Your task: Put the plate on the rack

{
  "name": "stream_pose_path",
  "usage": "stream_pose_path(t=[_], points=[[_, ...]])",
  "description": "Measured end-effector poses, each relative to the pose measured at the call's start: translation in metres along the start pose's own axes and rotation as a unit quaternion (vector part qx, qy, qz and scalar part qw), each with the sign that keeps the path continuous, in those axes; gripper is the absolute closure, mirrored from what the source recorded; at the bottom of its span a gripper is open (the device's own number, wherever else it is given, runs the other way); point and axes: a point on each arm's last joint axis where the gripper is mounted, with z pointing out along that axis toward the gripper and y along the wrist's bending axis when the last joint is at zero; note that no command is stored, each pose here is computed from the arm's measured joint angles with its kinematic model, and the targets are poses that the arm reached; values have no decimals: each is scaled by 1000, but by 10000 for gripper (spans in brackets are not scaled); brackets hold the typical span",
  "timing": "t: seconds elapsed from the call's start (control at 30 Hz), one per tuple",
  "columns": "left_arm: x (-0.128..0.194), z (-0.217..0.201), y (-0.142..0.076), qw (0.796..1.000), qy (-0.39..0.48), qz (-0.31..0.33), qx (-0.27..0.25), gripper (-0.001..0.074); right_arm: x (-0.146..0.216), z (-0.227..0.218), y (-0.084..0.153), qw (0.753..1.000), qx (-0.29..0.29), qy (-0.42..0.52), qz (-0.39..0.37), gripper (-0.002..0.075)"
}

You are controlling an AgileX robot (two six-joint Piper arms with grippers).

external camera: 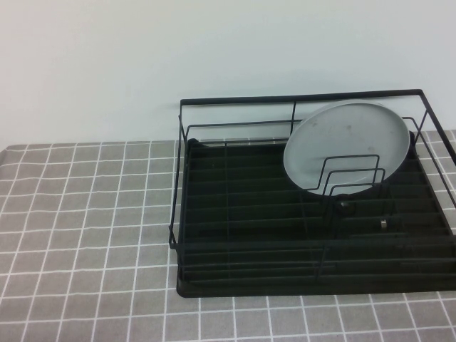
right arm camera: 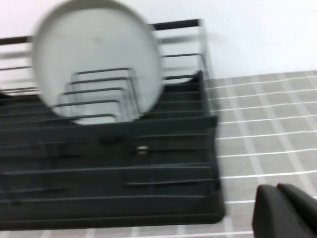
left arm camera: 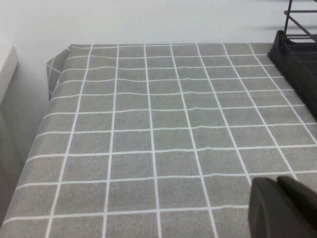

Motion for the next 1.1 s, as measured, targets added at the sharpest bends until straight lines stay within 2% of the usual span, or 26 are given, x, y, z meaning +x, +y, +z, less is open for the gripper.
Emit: stream_pose_path(t=[0.27, 1.1], points=[[0, 0, 0, 1000, 0, 0, 0, 735, 7, 0, -4, 997, 19, 40, -63, 729], [0, 0, 0, 1000, 0, 0, 0, 735, 7, 0, -5, 997, 33, 39, -59, 729]])
